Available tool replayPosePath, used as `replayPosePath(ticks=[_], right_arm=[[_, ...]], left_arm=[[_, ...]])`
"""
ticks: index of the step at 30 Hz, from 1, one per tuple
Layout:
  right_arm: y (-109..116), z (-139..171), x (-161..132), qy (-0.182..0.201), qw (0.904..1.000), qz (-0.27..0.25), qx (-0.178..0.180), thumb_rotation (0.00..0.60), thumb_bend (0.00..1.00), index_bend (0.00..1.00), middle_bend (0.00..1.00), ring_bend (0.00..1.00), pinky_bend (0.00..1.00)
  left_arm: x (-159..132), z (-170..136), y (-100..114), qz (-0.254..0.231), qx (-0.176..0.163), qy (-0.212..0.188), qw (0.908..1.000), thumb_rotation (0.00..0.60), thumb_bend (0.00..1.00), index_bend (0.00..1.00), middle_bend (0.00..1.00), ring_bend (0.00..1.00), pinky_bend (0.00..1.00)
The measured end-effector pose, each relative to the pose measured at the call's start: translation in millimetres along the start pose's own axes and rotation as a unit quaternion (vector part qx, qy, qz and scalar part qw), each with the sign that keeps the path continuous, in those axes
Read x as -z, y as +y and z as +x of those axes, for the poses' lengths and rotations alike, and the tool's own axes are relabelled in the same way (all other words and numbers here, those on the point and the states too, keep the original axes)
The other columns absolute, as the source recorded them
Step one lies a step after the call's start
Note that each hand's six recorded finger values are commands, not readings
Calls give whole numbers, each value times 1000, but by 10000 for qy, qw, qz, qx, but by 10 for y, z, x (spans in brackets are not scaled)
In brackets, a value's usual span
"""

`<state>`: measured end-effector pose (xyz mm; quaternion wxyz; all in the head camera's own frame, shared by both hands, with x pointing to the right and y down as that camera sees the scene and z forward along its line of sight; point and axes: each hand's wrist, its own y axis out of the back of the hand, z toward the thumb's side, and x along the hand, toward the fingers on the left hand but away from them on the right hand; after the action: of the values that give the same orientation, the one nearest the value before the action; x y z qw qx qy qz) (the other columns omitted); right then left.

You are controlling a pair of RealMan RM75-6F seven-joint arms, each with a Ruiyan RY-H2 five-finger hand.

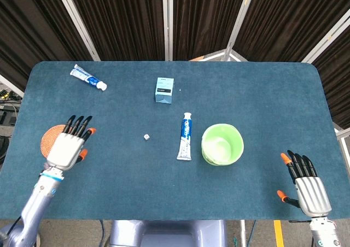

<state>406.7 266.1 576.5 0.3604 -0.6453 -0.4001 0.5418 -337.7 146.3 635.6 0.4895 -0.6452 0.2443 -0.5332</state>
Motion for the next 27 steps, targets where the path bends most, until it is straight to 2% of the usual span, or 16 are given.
replayPosePath(ticks=[3, 9, 13, 19, 27], right_arm=[[6, -15, 23, -46, 10000, -22, -7, 600, 73, 0, 0, 0, 0], [54, -89, 138, -271, 9995, -143, 36, 600, 73, 0, 0, 0, 0], [73, -136, 209, -401, 9990, -187, 38, 600, 73, 0, 0, 0, 0], [98, -164, 281, -522, 9984, -226, 65, 600, 73, 0, 0, 0, 0], [145, -159, 307, -546, 9980, -297, 147, 600, 73, 0, 0, 0, 0]], left_arm=[[-116, 223, -58, 86, 132, -187, 9997, 600, 311, 264, 0, 0, 0], [-545, 745, -154, 263, 323, -670, 9969, 600, 305, 338, 0, 0, 0], [-853, 1037, -195, 410, 395, -931, 9940, 600, 306, 350, 0, 0, 0], [-1156, 1266, -273, 662, 464, -1197, 9895, 600, 306, 350, 0, 0, 0], [-1379, 1397, -392, 846, 587, -1390, 9849, 600, 307, 367, 0, 0, 0]])
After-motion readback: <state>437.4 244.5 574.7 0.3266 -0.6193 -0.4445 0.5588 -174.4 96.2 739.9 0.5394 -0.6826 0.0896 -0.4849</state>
